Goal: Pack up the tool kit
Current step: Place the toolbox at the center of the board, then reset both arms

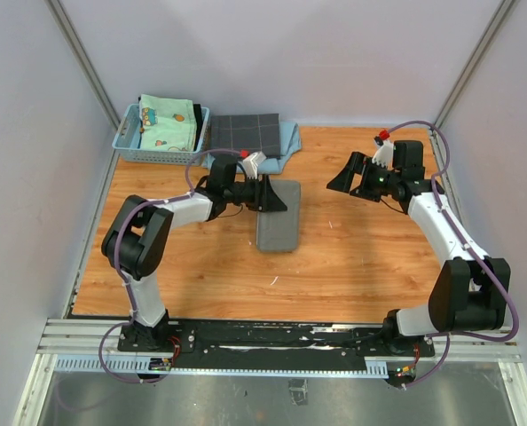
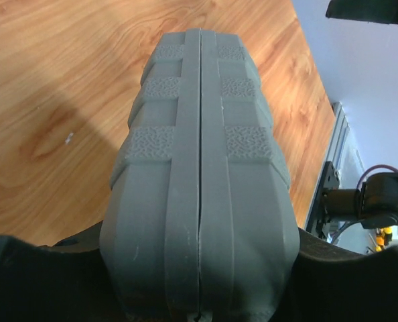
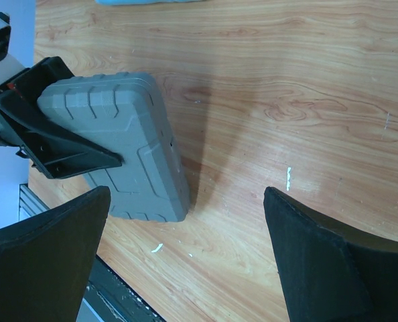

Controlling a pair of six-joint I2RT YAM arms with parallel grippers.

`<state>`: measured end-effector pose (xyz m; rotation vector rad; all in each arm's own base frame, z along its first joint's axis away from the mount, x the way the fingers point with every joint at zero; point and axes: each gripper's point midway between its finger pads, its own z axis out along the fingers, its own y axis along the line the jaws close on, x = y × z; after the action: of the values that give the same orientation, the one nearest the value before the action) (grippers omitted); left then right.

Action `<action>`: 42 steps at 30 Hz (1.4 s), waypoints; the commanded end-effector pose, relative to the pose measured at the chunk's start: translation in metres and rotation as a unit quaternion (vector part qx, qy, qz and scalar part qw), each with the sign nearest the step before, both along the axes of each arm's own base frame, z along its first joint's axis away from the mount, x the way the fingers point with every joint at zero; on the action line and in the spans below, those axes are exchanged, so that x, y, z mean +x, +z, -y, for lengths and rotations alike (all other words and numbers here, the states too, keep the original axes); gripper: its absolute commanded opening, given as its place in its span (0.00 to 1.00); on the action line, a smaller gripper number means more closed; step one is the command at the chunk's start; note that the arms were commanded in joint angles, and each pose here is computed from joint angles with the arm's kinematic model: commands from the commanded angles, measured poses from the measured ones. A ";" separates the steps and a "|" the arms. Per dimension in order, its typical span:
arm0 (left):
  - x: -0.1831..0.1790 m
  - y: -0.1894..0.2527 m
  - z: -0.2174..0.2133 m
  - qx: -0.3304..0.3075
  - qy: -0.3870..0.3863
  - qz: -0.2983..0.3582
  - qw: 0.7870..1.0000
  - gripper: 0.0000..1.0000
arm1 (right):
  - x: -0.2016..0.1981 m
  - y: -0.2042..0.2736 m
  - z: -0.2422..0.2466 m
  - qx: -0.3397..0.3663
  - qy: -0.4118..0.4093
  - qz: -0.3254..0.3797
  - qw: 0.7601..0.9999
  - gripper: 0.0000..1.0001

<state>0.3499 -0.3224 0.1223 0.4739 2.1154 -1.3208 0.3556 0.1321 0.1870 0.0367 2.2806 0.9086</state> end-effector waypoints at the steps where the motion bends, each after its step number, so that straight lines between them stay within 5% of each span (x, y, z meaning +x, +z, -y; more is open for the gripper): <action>1: 0.005 0.006 0.003 0.002 -0.014 0.032 0.999 0.31 | -0.002 0.007 0.001 0.007 0.000 0.011 1.000 0.98; 9: 0.010 -0.031 -0.005 0.056 -0.009 0.010 0.998 0.86 | -0.005 0.003 0.000 0.008 0.006 0.004 1.000 0.98; 17: 0.015 -0.051 -0.006 0.075 -0.005 -0.003 0.997 0.88 | -0.011 -0.001 -0.002 0.011 0.013 -0.001 1.000 0.98; 24: 0.041 -0.055 -0.025 0.138 0.054 0.028 0.989 0.99 | -0.020 -0.009 -0.007 0.013 0.030 -0.010 0.999 0.98; 42: 0.085 0.011 -0.068 0.225 0.160 0.161 0.948 0.99 | -0.038 -0.070 -0.052 -0.015 0.093 -0.061 0.994 0.98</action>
<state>0.4229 -0.2680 0.0927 0.4503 2.2047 -0.6480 0.3138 0.1754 0.1280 -0.0926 2.4424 1.0099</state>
